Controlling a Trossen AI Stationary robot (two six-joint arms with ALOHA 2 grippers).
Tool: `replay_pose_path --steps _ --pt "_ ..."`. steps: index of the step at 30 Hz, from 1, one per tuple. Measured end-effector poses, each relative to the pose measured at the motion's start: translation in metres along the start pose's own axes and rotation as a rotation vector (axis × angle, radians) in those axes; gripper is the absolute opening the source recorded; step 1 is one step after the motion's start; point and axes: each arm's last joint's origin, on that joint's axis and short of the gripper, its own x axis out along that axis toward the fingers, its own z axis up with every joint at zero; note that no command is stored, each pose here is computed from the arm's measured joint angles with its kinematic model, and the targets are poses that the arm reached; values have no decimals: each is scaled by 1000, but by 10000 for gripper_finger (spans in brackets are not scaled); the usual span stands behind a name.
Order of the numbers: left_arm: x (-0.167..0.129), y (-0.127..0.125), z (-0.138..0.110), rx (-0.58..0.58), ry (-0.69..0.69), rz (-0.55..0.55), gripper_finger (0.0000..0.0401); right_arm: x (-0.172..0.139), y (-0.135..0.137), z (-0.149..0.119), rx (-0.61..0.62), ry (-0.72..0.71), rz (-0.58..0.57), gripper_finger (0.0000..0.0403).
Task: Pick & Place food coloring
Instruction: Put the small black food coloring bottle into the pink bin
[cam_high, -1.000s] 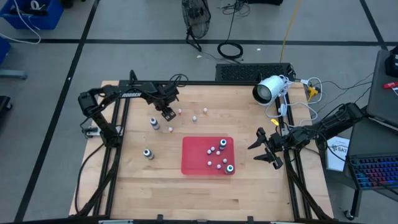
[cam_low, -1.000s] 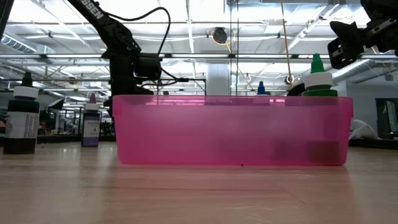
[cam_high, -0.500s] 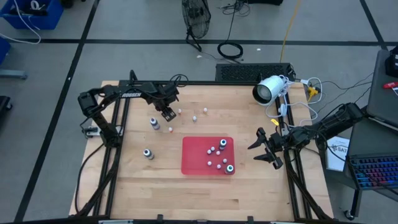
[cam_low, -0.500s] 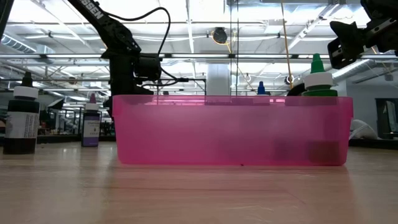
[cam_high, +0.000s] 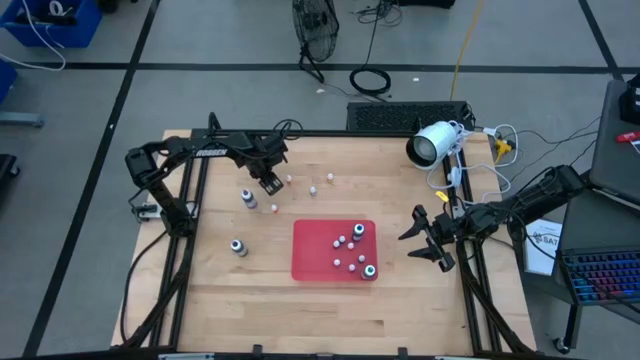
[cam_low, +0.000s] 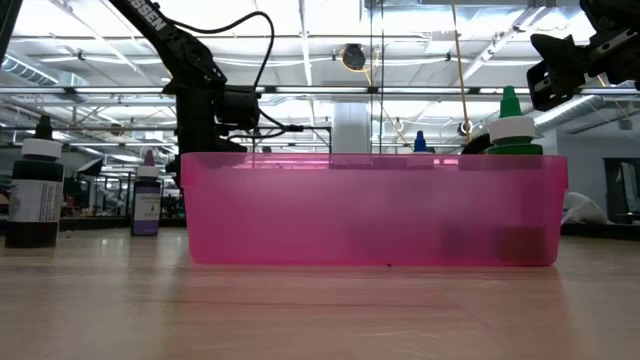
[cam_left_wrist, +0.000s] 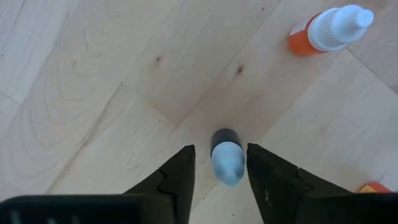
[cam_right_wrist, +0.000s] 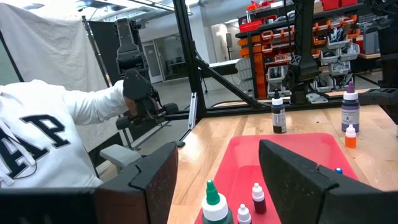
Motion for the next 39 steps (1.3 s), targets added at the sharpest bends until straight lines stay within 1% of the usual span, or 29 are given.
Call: replay_pose_path --steps 7,10,13,15,18,23,27,29,33,35,37,39 --pt "0 0 0 3 -2 4 80 0 0 0 0 0 0 216" --pt "0 0 1 46 -8 5 50 0 0 0 0 0 0 216" --pt "-6 0 1 55 3 6 50 0 0 0 0 0 0 215" --pt "-18 -3 3 66 -11 9 50 0 0 0 0 0 0 215" --pt "-40 -15 5 107 -55 -2 50 0 0 0 0 0 0 217" --pt "-87 -48 8 201 -166 -41 50 0 0 0 0 0 0 219" --pt "-115 -90 9 306 -264 -98 50 0 0 0 0 0 0 216" --pt "-122 -112 7 377 -297 -113 50 0 0 0 0 0 0 215" --pt "-115 -149 2 484 -286 -111 50 0 0 0 0 0 0 218" --pt "-110 -163 0 517 -278 -118 50 0 0 0 0 0 0 219" --pt "-99 -176 2 536 -268 -127 50 0 0 0 0 -1 0 219" --pt "-86 -188 4 553 -259 -169 50 0 0 0 0 0 0 218"
